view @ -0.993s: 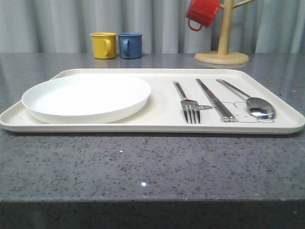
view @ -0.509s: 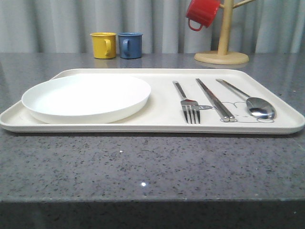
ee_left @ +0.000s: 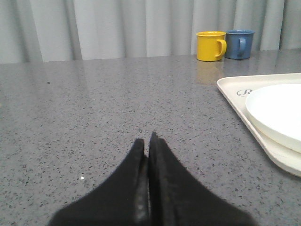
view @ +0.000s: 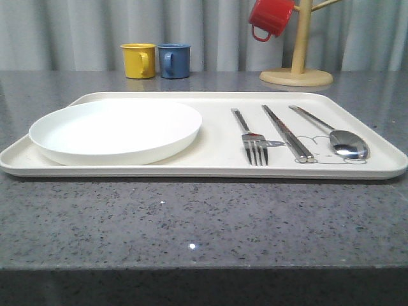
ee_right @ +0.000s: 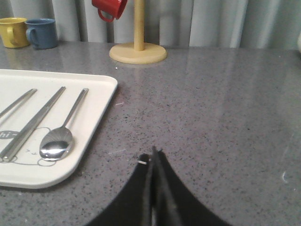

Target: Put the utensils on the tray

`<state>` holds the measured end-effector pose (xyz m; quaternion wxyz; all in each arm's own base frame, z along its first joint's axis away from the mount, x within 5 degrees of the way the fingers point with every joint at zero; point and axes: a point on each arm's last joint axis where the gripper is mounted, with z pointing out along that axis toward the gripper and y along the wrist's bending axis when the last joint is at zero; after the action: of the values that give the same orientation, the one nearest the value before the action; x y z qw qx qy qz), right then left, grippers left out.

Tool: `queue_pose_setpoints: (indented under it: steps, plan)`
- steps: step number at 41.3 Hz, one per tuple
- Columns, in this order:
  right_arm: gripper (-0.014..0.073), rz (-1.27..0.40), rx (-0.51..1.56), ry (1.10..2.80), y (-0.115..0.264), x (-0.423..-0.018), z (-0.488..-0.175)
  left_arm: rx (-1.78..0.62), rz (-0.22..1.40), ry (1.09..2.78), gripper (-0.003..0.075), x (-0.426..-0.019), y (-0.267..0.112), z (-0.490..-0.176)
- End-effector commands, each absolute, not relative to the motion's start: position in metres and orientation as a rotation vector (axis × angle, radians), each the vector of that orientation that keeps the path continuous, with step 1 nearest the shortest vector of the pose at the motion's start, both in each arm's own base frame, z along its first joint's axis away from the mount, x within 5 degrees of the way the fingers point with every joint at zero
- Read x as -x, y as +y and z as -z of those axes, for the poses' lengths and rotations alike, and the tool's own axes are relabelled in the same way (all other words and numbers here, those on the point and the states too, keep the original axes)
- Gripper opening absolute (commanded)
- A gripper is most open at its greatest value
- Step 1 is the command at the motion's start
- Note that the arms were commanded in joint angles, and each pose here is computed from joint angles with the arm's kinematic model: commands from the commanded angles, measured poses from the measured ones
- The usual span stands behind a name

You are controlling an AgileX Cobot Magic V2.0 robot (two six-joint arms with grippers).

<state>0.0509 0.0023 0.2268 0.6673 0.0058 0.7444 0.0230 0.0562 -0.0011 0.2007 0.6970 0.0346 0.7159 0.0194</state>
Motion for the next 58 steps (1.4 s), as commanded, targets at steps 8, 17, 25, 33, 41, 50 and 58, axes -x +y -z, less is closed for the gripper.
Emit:
queue_pose_setpoints:
  steps: [8,17,25,33,41,50,58]
  plan:
    - [-0.0068,-0.024,-0.024,1.533,0.000,-0.055,-0.202,-0.064,-0.024,1.484,-0.0018,-0.054,-0.002,-0.211]
    - [-0.0068,-0.021,-0.026,1.508,0.000,-0.055,-0.204,-0.064,-0.024,1.486,-0.0018,-0.054,-0.002,-0.210]
    - [-0.0068,-0.020,-0.028,1.476,0.000,-0.055,-0.206,-0.064,-0.024,1.486,-0.0018,-0.054,-0.002,-0.210]
    - [-0.0068,-0.044,-0.051,1.419,-0.001,-0.054,-0.212,-0.064,-0.024,1.486,-0.0018,-0.054,-0.002,-0.210]
    - [-0.0068,-0.084,-0.078,1.401,0.000,-0.054,-0.213,-0.064,-0.024,1.486,-0.0018,-0.054,-0.002,-0.210]
    - [-0.0068,-0.088,-0.082,1.402,0.000,-0.054,-0.213,-0.064,-0.024,1.486,-0.0018,-0.054,-0.002,-0.210]
    - [-0.0068,-0.076,-0.073,1.399,0.000,-0.054,-0.213,-0.064,-0.024,1.486,-0.0018,-0.054,-0.002,-0.210]
